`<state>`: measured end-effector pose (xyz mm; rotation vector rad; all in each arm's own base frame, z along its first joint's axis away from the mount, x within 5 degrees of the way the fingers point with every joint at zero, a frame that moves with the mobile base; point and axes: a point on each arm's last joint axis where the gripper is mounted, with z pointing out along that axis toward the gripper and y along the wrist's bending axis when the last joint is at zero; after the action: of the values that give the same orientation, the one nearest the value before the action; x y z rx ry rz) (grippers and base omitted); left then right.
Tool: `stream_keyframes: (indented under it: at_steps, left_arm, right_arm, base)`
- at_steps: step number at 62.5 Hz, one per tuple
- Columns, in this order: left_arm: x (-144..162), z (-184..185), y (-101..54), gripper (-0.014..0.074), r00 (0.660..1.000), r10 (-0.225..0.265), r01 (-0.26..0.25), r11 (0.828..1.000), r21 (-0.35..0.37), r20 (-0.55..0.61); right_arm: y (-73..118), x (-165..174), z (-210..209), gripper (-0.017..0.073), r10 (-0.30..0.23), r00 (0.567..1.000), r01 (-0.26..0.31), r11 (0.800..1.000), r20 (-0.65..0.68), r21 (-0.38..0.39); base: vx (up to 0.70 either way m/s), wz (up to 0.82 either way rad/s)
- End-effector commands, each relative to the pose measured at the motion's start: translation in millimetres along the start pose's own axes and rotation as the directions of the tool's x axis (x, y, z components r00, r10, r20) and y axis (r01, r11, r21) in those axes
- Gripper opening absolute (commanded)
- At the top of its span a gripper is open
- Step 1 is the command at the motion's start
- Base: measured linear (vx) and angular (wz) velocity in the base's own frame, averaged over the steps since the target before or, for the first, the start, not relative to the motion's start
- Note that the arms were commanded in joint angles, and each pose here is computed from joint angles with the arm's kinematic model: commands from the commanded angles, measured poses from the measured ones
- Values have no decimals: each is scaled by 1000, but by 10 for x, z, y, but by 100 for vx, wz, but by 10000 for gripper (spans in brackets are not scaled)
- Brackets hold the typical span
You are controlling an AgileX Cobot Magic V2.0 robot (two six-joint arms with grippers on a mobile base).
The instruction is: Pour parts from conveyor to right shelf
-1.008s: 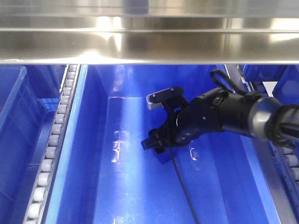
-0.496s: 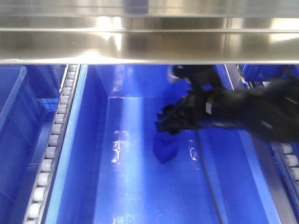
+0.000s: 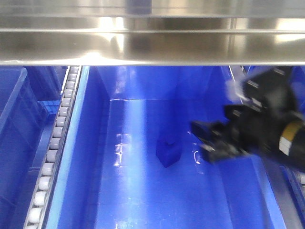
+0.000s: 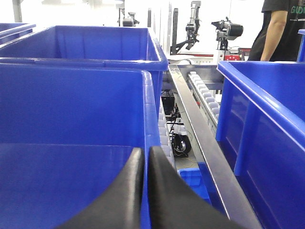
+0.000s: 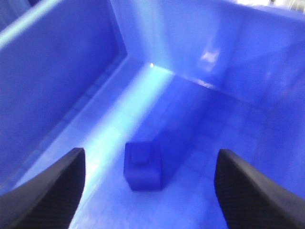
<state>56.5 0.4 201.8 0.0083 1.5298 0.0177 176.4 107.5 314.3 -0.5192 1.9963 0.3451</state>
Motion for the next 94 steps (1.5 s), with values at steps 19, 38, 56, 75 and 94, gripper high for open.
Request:
stream_keyframes:
  at_steps: [19,38,56,75,94]
  left_arm:
    - [28,-4,-4,-6,998,-10,10,1000,3,57]
    - [28,-4,-4,-6,998,-10,10,1000,3,57]
    - [28,-4,-4,-6,998,-10,10,1000,3,57]
    - [29,-3,-4,-6,998,-10,10,1000,3,56]
    - [29,-3,-4,-6,998,-10,10,1000,3,56]
  right_arm:
    - [-31,391,-809,543,15,957,-11,1000,289,-15]
    - [-62,914,-1202,512,18,924,-14,1000,381,-13]
    - [-67,1094,-1129,264,11,932,-8,1000,364,-9]
    - [-64,1101,-1127,-9,26,934,-21,1000,356,-17]
    - [-64,1101,-1127,-9,25,934,-20,1000,356,-17]
  base:
    - [0,0]
    - [0,0]
    - [0,0]
    - [0,0]
    - [0,0]
